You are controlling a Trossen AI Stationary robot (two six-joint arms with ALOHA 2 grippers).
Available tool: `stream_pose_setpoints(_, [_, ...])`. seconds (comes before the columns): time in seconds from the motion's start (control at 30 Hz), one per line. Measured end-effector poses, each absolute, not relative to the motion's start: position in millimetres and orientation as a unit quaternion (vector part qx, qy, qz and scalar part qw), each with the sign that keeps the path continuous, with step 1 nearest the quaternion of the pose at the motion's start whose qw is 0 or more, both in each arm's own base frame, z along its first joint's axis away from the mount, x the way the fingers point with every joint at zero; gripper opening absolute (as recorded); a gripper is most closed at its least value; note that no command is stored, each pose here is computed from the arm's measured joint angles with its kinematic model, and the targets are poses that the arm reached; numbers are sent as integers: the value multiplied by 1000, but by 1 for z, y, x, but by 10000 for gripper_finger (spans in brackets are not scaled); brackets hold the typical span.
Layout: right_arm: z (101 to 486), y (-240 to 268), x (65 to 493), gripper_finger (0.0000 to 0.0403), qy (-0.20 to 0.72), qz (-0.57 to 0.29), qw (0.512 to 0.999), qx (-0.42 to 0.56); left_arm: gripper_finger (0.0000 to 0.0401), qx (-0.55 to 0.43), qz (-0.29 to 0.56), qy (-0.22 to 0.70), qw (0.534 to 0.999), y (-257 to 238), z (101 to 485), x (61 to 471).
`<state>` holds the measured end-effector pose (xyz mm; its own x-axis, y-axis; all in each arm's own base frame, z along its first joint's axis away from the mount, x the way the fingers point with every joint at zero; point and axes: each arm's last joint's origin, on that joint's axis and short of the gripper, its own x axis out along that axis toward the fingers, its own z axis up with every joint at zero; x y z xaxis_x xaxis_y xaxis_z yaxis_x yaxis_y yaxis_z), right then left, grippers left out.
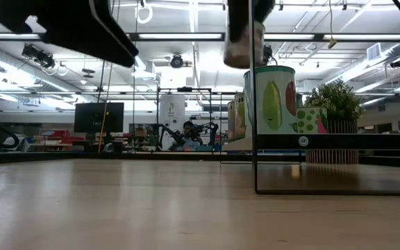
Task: Pick and place cans onto a shelf
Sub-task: Put the canned diced tomatoes on the shelf
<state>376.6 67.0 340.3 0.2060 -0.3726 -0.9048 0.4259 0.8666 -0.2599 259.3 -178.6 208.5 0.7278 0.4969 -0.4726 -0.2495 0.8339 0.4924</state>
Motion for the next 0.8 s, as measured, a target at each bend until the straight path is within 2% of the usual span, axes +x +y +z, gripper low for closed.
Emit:
stream_pose_setpoints(0.23, [326, 61, 350, 321, 581, -288, 760, 42, 290, 142, 124, 257, 948, -145, 195, 271])
stream_pose_setpoints(0.53, [300, 50, 312, 321, 543, -324, 767, 110, 288, 135, 123, 154, 971, -117, 197, 284])
stream_pose_setpoints(0.8, [278, 43, 315, 321, 530, -335, 765, 148, 288, 117, 131, 88, 981, -90, 185, 278])
